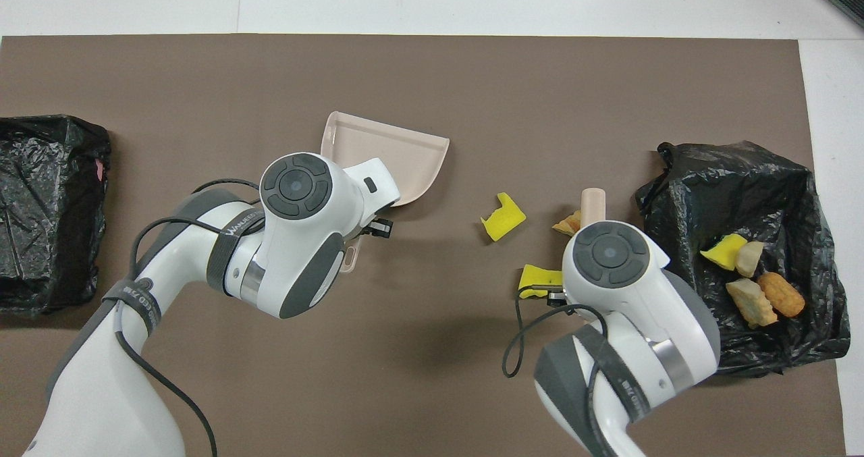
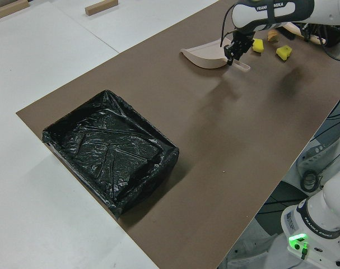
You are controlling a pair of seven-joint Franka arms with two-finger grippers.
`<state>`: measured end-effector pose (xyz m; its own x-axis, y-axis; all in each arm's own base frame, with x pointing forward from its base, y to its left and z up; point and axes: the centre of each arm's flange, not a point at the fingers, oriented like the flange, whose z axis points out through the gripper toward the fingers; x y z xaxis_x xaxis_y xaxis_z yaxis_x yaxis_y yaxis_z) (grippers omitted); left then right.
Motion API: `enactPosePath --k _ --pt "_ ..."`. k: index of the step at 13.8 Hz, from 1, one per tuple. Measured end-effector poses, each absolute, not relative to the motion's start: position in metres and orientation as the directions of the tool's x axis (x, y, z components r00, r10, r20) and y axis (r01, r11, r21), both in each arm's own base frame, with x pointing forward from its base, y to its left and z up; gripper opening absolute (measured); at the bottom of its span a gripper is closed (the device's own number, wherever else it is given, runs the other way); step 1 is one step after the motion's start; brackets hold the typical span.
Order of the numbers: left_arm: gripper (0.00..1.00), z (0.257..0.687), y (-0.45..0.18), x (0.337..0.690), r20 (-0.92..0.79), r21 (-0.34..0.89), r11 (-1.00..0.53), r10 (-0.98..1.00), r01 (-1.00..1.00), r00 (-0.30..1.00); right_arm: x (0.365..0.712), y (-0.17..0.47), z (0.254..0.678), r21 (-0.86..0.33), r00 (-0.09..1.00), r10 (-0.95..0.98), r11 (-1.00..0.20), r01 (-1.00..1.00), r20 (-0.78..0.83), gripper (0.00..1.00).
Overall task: Sweep and dump trash in bin
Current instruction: 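Drag the dustpan toward the pieces while the right gripper positions the brush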
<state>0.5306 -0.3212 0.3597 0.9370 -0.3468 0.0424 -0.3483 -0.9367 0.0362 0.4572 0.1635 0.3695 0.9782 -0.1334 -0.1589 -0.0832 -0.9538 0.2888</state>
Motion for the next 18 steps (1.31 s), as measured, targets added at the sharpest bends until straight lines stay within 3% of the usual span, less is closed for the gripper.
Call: enactPosePath --k 3,7,14,18 --pt "0.33 0.363 -0.31 0.537 0.048 0.028 -0.904 -0.426 -0.428 0.903 0.466 0.128 0.353 0.253 0.981 -0.047 -0.967 0.002 -0.188 0.26" --pt "0.33 0.386 -0.267 0.556 0.004 0.022 -0.796 -0.605 -0.605 0.796 0.461 0.141 0.345 0.16 0.964 0.115 -0.975 0.156 -0.238 0.26" --pt "0.33 0.398 -0.223 0.566 -0.106 -0.042 -0.347 -0.931 -0.937 0.35 0.451 0.22 0.369 -0.023 0.935 0.25 -0.967 0.253 -0.253 0.26" --pt "0.33 0.383 -0.216 0.543 -0.224 -0.096 -0.163 -0.958 -0.982 0.181 0.463 0.193 0.39 -0.013 0.934 0.183 -0.982 0.188 -0.308 0.26"
